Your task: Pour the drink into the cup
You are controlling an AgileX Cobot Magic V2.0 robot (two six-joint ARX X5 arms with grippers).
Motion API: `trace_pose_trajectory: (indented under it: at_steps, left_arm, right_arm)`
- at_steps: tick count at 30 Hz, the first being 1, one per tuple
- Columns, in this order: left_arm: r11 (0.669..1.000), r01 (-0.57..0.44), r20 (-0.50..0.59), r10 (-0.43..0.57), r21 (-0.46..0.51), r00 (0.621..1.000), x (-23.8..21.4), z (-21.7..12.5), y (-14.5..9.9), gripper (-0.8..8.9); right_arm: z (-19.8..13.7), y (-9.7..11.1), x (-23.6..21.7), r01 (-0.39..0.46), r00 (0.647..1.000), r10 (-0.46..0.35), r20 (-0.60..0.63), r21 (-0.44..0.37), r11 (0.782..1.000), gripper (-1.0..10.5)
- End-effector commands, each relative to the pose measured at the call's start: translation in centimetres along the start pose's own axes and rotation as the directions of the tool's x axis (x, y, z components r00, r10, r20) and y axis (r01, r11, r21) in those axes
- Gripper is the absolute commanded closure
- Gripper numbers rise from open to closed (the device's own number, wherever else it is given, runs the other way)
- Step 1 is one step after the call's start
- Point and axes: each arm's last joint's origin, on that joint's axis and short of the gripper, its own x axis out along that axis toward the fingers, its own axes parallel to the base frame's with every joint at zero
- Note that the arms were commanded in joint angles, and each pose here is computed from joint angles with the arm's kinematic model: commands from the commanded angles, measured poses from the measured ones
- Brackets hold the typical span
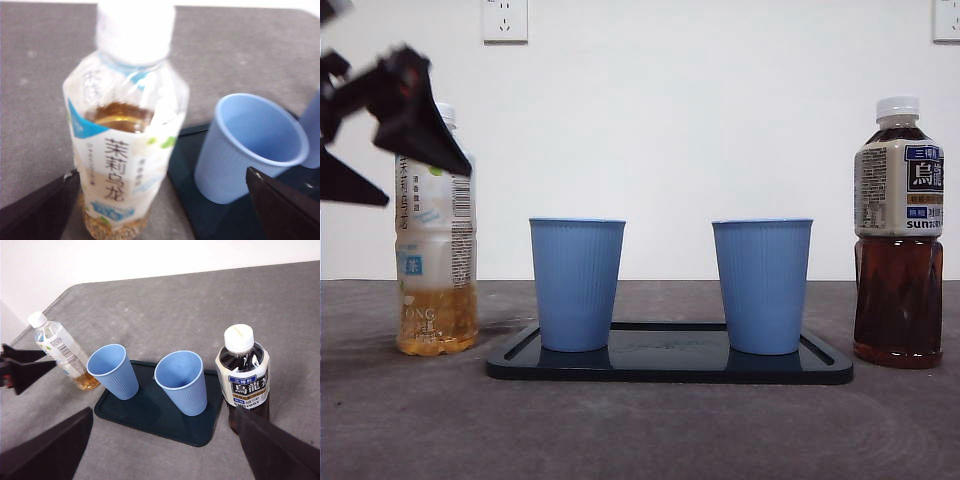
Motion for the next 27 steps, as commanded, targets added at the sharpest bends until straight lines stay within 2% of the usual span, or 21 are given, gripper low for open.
trace_pose_trajectory:
  at_steps: [1, 22, 25, 27]
  left_arm:
    - [1.0, -0.008, 0.003, 0.008, 0.004, 1.0, 1.3, -0.3, 0.3, 2.86]
    - [0.999, -0.031, 0.045, 0.03, 0.013, 0.999, 6.7, -2.7, 1.7, 2.95]
    - [0.999, -0.031, 0.05, 0.03, 0.015, 0.998, 6.9, -2.8, 1.7, 4.33]
    - [0.999, -0.03, 0.051, 0.03, 0.015, 0.998, 6.8, -2.8, 1.7, 4.86]
  right_arm:
    - [0.4, 0.2, -0.3, -0.017, 1.0, 0.017, 0.015, 0.007, 1.0, 4.9]
    - [0.4, 0.2, -0.3, -0.017, 1.0, 0.017, 0.014, 0.026, 0.999, 4.9]
    - [0.4, 0.2, -0.3, -0.017, 1.0, 0.017, 0.014, 0.026, 0.999, 4.9]
    - [0.4, 0.2, -0.3, -0.017, 1.0, 0.017, 0.014, 0.026, 1.0, 4.9]
